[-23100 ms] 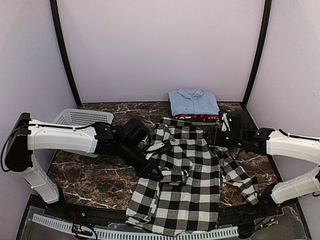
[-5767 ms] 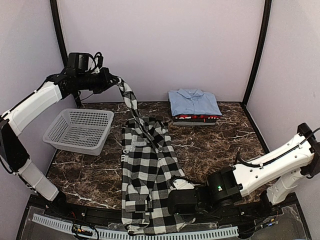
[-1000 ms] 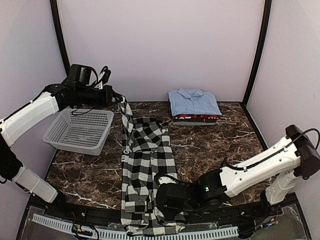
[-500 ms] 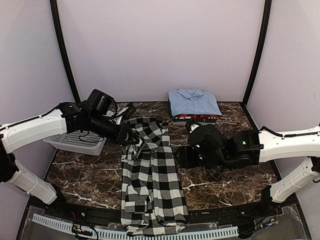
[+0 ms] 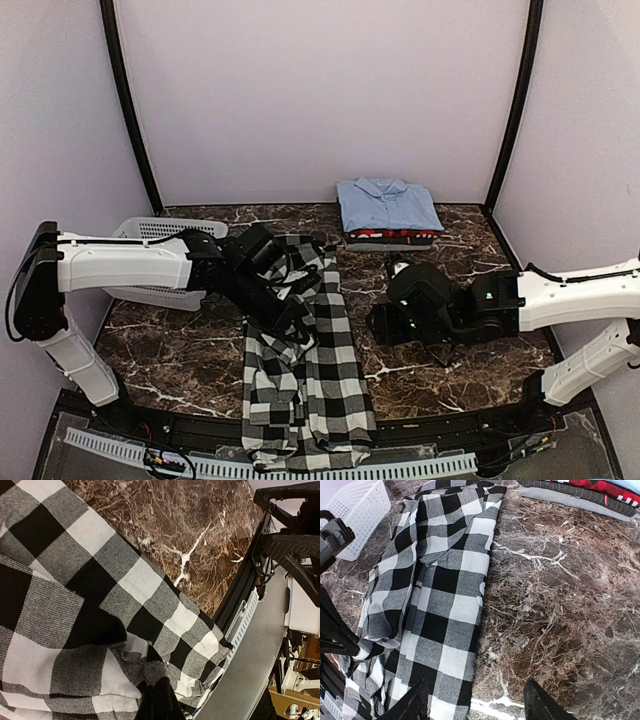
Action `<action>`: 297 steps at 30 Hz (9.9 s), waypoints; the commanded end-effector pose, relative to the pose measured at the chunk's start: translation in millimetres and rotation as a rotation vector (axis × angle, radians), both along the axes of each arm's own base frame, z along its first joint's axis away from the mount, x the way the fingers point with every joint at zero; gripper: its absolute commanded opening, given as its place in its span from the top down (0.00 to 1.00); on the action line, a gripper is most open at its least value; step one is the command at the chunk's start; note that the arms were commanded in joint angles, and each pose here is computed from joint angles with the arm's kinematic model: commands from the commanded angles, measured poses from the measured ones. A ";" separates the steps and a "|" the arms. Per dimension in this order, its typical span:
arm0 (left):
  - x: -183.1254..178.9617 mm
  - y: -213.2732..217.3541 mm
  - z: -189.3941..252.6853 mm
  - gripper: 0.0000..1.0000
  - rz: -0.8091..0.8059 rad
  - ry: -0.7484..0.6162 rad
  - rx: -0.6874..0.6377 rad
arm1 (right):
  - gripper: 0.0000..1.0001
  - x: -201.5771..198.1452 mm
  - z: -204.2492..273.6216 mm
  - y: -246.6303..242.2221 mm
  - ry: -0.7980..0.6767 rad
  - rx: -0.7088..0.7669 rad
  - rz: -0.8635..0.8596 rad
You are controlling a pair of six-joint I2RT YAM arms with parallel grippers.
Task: Fold and stack the long sleeve shirts
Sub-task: Fold the 1/3-folded shirt at the center of the board, then smooth out the rectangle-folded shirt at the center of the board, then move the rectangle-folded shirt to the center of the board, then pick up the rectangle-folded shirt from the center of the board, then move the rectangle-folded shirt to the center of the board.
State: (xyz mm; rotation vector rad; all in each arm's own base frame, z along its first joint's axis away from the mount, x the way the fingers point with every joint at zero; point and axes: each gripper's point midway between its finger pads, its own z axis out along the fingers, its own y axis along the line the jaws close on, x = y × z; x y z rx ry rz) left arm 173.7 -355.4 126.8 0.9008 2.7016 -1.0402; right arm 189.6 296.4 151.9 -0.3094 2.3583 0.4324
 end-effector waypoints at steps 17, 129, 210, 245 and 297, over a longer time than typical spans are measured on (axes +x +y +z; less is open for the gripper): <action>-54.8 -50.4 -28.9 1.00 -0.138 0.079 0.069 | 0.38 -4.9 -8.8 -5.1 0.023 0.068 -0.009; 351.1 114.4 -97.0 0.91 0.802 -0.270 0.430 | 0.74 346.2 -124.1 126.1 0.146 0.262 0.053; -71.7 121.5 -94.5 0.52 0.460 0.360 0.125 | 0.31 -87.5 -106.1 27.6 0.626 0.353 0.445; -90.2 86.8 -87.7 0.95 0.366 0.518 -0.110 | 0.61 -89.8 -106.8 71.2 0.823 0.653 0.404; 36.0 79.3 -5.8 1.00 0.764 0.578 -0.495 | 1.00 48.6 -30.5 98.9 0.697 0.976 0.223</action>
